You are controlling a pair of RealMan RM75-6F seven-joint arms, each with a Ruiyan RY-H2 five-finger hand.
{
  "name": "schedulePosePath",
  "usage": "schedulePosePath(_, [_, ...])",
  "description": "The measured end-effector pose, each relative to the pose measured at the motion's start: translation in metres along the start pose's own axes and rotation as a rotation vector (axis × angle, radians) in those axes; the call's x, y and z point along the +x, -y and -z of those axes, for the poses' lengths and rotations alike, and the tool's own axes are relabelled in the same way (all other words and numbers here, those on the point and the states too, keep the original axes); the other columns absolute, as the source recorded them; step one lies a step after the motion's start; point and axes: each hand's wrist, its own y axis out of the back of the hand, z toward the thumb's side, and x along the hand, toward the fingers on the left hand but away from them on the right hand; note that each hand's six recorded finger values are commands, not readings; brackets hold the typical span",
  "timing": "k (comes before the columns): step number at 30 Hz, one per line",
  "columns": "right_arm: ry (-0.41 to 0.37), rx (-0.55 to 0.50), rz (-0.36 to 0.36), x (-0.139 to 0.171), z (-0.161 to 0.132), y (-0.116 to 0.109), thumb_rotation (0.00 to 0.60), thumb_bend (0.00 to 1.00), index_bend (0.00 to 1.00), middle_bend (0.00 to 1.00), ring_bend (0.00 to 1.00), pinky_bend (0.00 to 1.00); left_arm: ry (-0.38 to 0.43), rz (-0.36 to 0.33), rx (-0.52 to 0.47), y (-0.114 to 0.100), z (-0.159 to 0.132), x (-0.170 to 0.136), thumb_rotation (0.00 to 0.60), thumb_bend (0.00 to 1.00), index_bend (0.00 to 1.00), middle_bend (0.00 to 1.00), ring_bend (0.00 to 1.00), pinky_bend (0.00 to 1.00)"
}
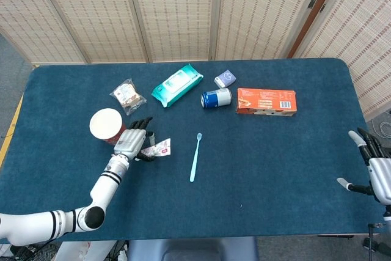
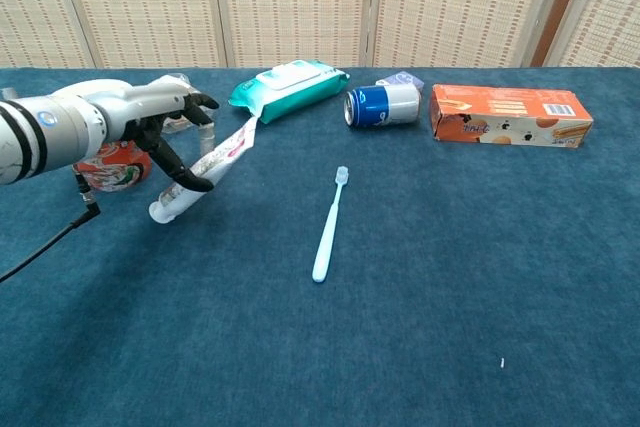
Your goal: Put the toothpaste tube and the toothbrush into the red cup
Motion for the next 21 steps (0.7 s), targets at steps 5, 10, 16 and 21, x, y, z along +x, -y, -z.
schedulePosePath(5, [0.0, 0.002, -0.001, 0.0, 0.0, 0.0, 0.6, 0.0, 0.05, 0.04, 0.0, 0.25, 0.004, 0.0, -0.049, -0.006, 0.001, -0.002, 0.6, 0.37, 0.6, 0.0, 0.0, 0.0])
schedulePosePath(10, [0.001, 0.003, -0.003, 0.0, 0.0, 0.001, 0.6, 0.0, 0.05, 0.04, 0.0, 0.25, 0.026, -0.011, -0.067, -0.011, -0.003, -0.007, 0.6, 0.37, 0.6, 0.0, 0.0, 0.0])
schedulePosePath(16, [0.0, 0.006, -0.007, -0.001, -0.001, 0.002, 0.6, 0.0, 0.05, 0.04, 0.0, 0.25, 0.06, -0.029, -0.084, -0.019, -0.014, -0.014, 0.6, 0.37, 0.6, 0.0, 0.0, 0.0])
schedulePosePath(21, [-0.001, 0.007, -0.008, -0.001, -0.001, 0.003, 0.6, 0.0, 0.05, 0.04, 0.0, 0.25, 0.089, -0.056, -0.084, -0.03, -0.025, -0.021, 0.6, 0.37, 0.61, 0.0, 0.0, 0.0])
